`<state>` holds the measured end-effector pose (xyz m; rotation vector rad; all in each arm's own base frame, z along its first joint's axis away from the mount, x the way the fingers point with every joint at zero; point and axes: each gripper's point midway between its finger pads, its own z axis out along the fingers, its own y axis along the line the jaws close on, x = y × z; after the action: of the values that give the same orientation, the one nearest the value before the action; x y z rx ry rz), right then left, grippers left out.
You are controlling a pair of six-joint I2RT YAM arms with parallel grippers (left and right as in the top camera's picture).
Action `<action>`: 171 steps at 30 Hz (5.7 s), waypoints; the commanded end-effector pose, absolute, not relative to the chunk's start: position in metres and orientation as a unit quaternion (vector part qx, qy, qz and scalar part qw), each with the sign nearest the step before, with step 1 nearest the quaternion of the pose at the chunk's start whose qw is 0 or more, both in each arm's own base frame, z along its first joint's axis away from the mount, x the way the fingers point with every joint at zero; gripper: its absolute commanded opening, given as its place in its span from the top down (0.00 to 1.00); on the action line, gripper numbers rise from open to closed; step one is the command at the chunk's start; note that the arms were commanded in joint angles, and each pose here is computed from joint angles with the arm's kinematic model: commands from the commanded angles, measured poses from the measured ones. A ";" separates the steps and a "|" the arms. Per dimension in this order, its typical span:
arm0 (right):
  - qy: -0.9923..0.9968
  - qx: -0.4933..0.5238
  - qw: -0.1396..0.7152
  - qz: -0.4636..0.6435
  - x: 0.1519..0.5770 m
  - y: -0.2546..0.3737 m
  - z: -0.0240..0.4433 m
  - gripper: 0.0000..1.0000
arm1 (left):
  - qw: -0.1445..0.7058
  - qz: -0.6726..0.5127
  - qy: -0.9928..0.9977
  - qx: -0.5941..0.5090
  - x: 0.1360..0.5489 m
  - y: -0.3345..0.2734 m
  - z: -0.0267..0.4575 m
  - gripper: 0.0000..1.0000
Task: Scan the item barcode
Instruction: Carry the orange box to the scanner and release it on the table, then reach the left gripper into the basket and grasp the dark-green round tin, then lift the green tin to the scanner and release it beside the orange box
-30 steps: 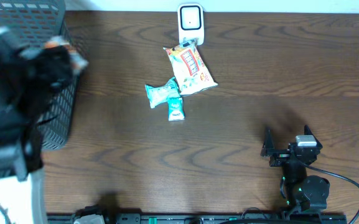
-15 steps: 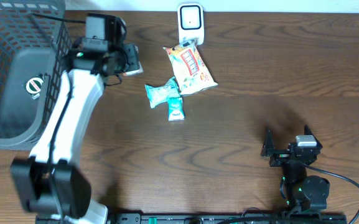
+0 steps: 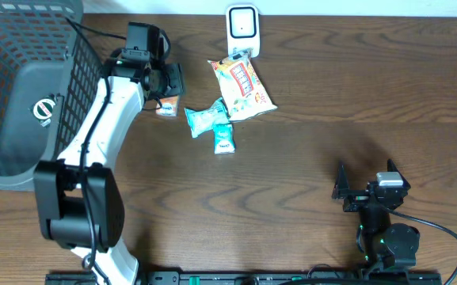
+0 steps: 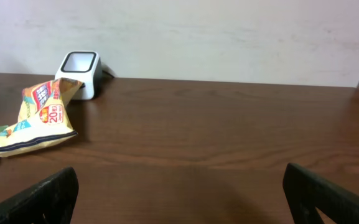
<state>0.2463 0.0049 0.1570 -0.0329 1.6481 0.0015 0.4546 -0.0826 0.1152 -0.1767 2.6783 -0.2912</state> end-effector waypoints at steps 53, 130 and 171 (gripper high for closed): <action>0.733 -0.020 0.679 -0.003 0.246 0.006 0.156 0.01 | 0.278 0.075 0.900 -0.326 0.443 0.263 0.094 0.17; 0.733 -0.020 0.680 -0.003 0.246 0.006 0.156 0.01 | 0.444 -0.120 0.888 0.008 0.469 -0.109 0.280 0.46; 0.733 -0.020 0.680 -0.003 0.246 0.006 0.156 0.01 | 0.345 -0.073 0.935 0.013 0.401 -0.100 0.260 0.02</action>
<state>0.2462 0.0049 0.1570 -0.0330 1.6485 0.0015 0.4297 -0.1093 0.2344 0.0312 2.4356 -0.2039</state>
